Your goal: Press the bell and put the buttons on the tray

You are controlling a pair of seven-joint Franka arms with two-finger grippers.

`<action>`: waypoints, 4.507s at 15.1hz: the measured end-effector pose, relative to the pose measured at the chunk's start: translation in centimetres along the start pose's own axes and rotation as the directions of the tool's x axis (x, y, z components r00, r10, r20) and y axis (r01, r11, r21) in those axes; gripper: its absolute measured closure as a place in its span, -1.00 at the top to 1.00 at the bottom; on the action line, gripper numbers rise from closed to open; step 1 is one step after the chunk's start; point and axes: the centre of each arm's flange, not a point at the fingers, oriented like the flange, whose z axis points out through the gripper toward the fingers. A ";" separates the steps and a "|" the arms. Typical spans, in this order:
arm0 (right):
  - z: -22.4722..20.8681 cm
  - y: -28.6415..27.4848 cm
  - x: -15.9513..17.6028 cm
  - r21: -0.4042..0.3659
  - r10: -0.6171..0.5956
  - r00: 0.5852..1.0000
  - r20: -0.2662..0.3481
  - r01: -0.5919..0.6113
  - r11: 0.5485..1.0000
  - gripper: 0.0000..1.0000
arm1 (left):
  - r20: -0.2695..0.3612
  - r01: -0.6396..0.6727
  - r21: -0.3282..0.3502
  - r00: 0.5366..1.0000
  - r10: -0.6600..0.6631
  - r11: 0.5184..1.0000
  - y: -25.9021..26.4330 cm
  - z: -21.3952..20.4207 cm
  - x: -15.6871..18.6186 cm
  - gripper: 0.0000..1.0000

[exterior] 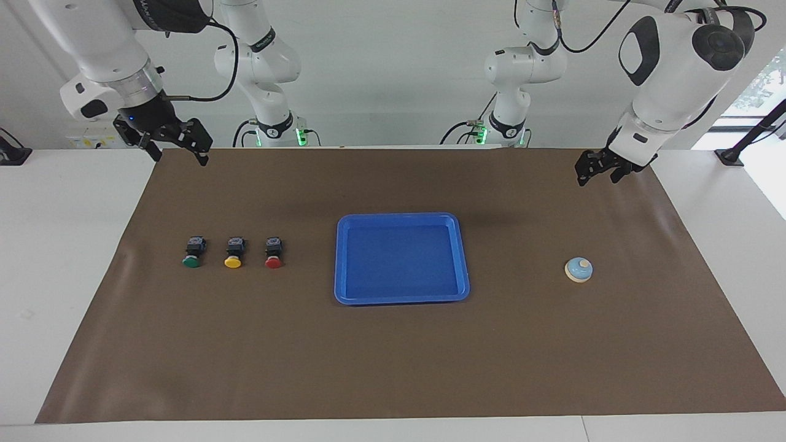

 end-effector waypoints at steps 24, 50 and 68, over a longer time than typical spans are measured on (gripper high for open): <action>0.0 0.0 0.0 0.000 0.000 1.000 0.000 0.000 1.000 1.00 | -0.015 0.017 -0.012 1.000 -0.017 1.000 -0.3 -0.6 -0.4 1.00; 11.4 9.0 5.8 0.004 -0.055 0.996 -0.076 0.056 0.998 1.00 | -0.160 0.029 -0.028 0.987 -0.033 0.999 -0.9 -2.0 1.1 1.00; 32.0 10.3 3.4 0.019 -0.134 0.991 -0.007 0.134 0.991 0.99 | -0.152 0.021 -0.073 0.988 -0.032 0.997 0.0 -1.8 1.1 1.00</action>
